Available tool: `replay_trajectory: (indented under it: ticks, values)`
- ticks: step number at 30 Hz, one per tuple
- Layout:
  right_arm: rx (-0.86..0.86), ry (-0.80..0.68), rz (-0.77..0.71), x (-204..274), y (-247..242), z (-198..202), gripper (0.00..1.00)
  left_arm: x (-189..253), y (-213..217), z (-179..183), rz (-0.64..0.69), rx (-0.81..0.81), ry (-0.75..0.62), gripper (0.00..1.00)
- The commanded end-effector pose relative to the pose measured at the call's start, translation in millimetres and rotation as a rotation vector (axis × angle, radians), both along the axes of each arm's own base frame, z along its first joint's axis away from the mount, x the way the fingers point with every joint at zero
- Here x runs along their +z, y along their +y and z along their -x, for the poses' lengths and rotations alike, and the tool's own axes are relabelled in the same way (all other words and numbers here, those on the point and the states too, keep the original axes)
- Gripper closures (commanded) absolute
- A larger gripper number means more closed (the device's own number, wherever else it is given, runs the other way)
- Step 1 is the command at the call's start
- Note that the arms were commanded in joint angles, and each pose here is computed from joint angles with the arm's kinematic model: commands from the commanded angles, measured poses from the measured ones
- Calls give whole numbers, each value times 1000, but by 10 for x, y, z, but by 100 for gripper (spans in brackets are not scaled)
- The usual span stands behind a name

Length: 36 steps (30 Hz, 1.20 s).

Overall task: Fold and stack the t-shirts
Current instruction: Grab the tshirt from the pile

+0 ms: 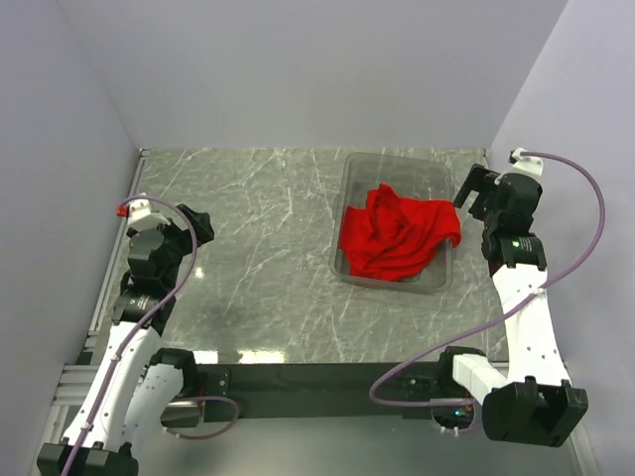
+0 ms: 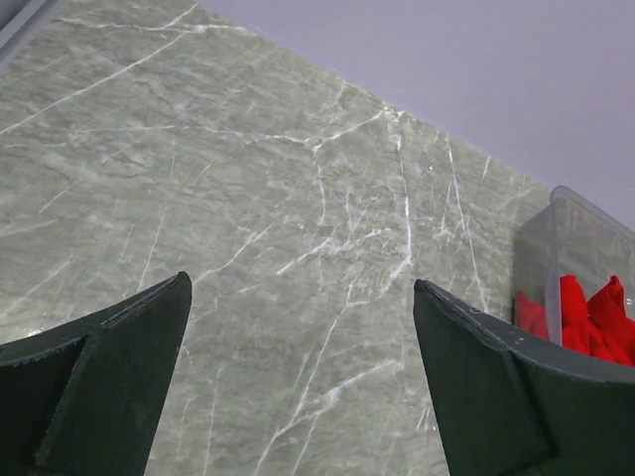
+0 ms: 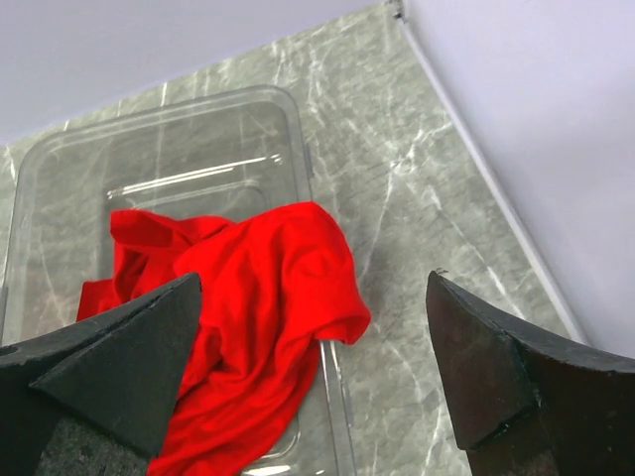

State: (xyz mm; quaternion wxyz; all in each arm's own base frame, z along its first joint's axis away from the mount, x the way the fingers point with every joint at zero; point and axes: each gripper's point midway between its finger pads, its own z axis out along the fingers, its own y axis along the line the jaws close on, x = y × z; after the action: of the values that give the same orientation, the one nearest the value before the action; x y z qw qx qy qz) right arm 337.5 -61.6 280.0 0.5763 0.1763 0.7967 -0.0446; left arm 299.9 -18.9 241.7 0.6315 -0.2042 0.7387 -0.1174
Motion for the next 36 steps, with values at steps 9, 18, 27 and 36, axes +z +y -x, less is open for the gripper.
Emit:
replay_trajectory:
  ticks: [9, 18, 27, 36]
  values:
    - [757, 3, 291, 203, 975, 5, 0, 54, -80, -124, -11, -47, -16, 1]
    - [890, 276, 101, -247, 1099, -415, 7, 13, -143, -137, 6, -77, -7, 0]
    - [825, 592, 54, -1163, 1045, -579, 8, -56, -150, -5, 41, -76, -10, 0]
    - [666, 707, 122, -1743, 1071, -741, 27, -104, -131, 80, 44, -68, 2, 0]
